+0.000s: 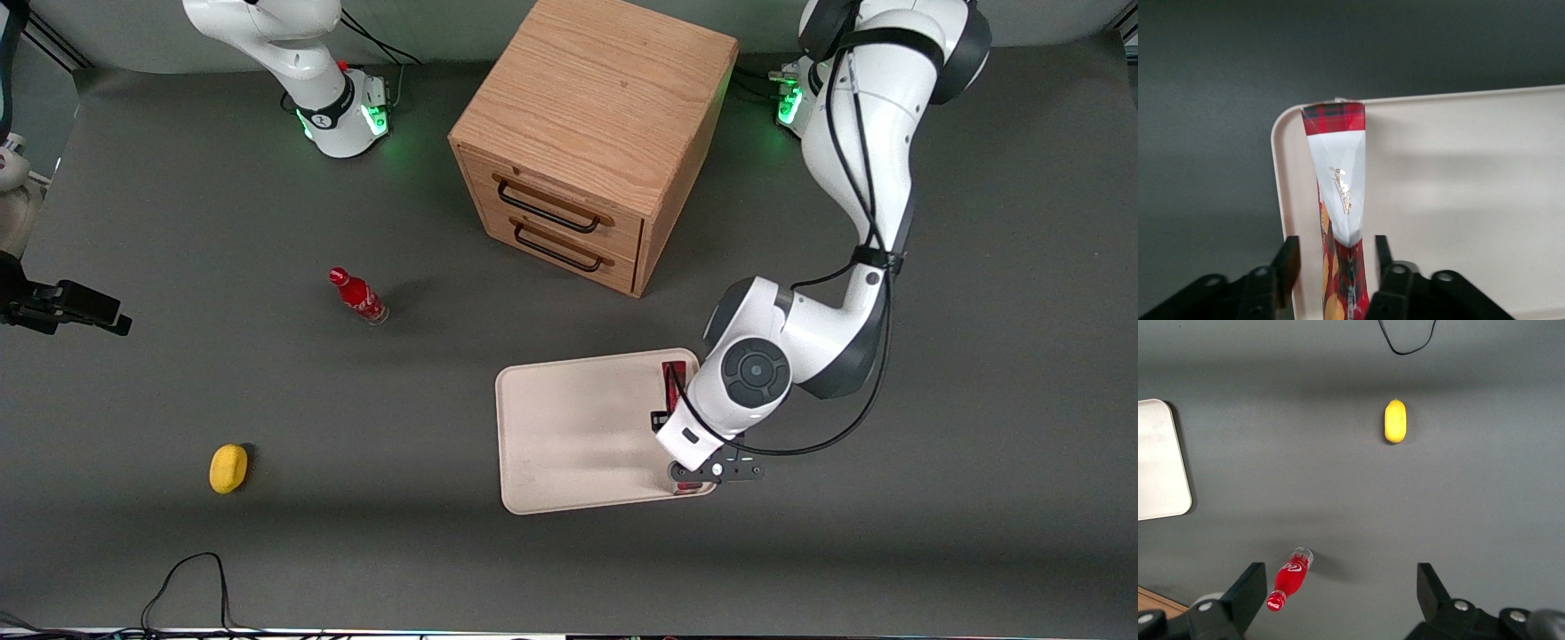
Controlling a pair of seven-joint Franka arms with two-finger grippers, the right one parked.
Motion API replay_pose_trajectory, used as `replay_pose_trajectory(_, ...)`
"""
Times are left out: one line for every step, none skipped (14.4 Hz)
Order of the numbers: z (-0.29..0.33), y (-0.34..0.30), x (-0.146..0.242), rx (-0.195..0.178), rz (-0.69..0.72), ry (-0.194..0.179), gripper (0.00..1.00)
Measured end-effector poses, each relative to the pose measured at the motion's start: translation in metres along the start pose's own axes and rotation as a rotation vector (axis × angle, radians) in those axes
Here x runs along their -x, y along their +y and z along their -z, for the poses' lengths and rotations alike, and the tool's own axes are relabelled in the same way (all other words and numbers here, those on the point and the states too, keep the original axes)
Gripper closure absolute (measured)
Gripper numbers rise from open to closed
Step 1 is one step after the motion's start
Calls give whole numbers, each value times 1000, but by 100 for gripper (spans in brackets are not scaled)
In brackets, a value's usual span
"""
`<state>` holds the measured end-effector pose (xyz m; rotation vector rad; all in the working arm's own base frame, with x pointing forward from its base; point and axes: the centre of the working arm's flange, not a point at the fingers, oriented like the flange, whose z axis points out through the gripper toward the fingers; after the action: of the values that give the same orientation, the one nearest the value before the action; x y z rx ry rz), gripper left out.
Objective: Place red cookie box on tray
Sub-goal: 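Open the left gripper and raise the arm away from the tray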
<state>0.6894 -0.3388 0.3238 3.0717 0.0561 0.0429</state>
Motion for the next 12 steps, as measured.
replay_pose_trajectory(26,-6,3,-1,-4,10,28)
replay_pose_trajectory(59,-17,9,-5,-23,19,18)
replay_pose_trajectory(92,-35,18,-13,-55,26,6)
replay_pose_trajectory(123,-55,29,-25,-86,28,0)
replay_pose_trajectory(149,-77,42,-41,-105,21,0)
replay_pose_trajectory(173,-99,55,-58,-111,13,0)
replay_pose_trajectory(195,-121,67,-69,-111,9,0)
replay_pose_trajectory(214,-142,79,-76,-110,10,0)
replay_pose_trajectory(232,-164,93,-83,-105,15,0)
replay_pose_trajectory(247,-187,107,-91,-93,22,0)
replay_pose_trajectory(259,-211,123,-102,-79,26,0)
replay_pose_trajectory(268,-232,139,-113,-67,16,0)
